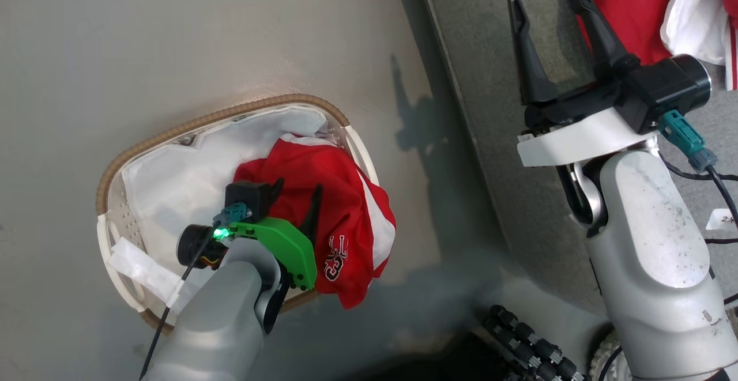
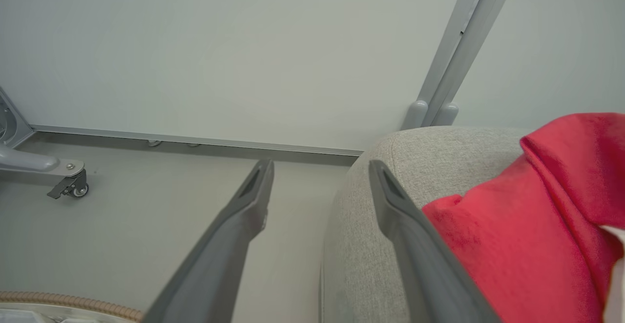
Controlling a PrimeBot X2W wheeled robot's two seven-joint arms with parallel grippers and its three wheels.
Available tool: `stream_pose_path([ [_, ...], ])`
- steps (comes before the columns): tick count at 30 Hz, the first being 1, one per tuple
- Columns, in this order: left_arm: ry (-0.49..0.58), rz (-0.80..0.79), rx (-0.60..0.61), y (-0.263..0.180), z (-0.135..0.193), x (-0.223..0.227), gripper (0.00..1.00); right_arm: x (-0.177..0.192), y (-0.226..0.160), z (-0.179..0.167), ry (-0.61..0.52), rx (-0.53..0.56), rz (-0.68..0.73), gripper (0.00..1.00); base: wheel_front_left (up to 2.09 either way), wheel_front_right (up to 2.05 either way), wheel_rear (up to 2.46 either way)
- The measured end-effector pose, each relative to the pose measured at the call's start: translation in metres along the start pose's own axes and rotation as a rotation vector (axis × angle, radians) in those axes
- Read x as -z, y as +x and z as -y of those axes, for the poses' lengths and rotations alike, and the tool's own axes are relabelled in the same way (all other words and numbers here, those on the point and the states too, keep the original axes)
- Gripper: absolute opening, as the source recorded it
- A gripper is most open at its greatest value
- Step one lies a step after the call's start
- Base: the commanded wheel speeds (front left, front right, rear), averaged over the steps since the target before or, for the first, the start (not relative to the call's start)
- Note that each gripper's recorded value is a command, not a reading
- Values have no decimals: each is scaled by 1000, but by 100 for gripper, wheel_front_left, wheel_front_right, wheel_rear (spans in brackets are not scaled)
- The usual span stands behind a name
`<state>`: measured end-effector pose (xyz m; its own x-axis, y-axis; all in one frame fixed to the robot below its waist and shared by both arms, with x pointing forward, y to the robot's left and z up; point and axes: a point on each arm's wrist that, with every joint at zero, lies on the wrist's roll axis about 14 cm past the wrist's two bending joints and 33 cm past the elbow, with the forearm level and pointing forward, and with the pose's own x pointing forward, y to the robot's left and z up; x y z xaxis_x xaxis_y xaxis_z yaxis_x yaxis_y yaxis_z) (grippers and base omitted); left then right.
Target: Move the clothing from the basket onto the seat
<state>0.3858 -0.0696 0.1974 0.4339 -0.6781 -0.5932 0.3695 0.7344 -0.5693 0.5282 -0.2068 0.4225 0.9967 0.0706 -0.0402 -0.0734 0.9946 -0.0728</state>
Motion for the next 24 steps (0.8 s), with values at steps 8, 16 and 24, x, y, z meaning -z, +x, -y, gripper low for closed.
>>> stream_pose_path([
  [8, -21, -111, -30, 17, -21, 31, 100, 11, 13, -6, -7, -27, 4, 100, 0, 0, 0],
  [16, -53, -189, -30, 30, -30, 55, 100, 26, 20, -7, -19, -36, -9, 100, 0, 0, 0],
  [24, -86, -292, -24, 27, -31, 78, 100, 33, 24, -12, -26, -51, -8, 100, 0, 0, 0],
])
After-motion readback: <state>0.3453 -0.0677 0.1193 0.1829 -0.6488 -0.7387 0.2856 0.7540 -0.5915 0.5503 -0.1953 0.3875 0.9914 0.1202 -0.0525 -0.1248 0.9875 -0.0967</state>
